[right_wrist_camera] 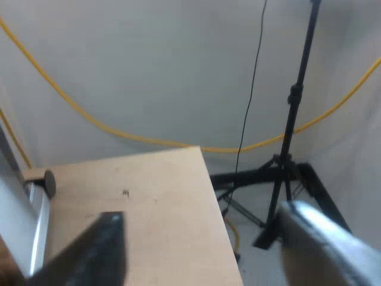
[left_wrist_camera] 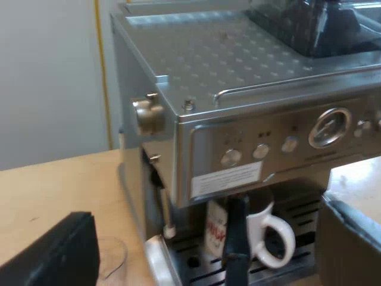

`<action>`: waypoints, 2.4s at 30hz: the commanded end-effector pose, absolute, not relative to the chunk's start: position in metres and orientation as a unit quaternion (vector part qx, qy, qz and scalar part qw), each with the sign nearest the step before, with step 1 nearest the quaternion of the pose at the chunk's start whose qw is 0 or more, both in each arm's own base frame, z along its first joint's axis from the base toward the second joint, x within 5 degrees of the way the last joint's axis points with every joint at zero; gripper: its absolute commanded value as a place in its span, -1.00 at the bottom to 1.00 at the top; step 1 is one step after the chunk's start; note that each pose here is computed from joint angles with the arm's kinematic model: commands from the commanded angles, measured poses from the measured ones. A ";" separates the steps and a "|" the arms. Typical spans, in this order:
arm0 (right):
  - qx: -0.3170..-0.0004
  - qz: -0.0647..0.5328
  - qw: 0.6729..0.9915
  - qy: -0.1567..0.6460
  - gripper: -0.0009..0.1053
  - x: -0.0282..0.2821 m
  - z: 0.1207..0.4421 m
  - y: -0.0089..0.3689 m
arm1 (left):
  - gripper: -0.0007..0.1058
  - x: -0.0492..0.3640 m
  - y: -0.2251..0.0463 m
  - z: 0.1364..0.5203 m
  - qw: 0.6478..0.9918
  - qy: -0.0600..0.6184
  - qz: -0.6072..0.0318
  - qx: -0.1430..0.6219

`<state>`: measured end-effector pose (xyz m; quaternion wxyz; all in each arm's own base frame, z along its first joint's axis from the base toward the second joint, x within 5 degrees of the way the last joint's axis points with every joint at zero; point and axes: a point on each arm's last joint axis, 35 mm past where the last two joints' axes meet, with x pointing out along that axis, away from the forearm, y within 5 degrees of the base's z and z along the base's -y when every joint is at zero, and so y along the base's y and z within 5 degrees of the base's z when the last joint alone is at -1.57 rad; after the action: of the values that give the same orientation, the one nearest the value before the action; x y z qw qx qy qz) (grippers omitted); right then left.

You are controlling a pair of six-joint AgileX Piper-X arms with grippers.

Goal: Place mug into machine

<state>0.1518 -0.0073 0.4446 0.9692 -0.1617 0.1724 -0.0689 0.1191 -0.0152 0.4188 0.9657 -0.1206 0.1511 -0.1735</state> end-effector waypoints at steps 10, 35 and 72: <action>-0.168 -0.053 0.967 0.182 0.24 0.121 0.433 -0.007 | 0.42 0.073 -0.012 0.425 0.977 0.122 -0.146 -0.100; -0.178 -0.006 0.979 0.098 0.24 -0.035 0.376 -0.001 | 0.42 -0.029 -0.008 0.379 0.985 0.073 -0.127 -0.086; -0.130 0.015 0.975 0.177 0.24 0.015 0.316 0.000 | 0.42 0.025 -0.006 0.308 0.979 0.173 -0.068 -0.085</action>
<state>0.0120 -0.0006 0.3159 0.9764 -0.1296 0.1724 0.0119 0.0215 -0.0059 0.3098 0.9798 -0.0851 0.1651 -0.0746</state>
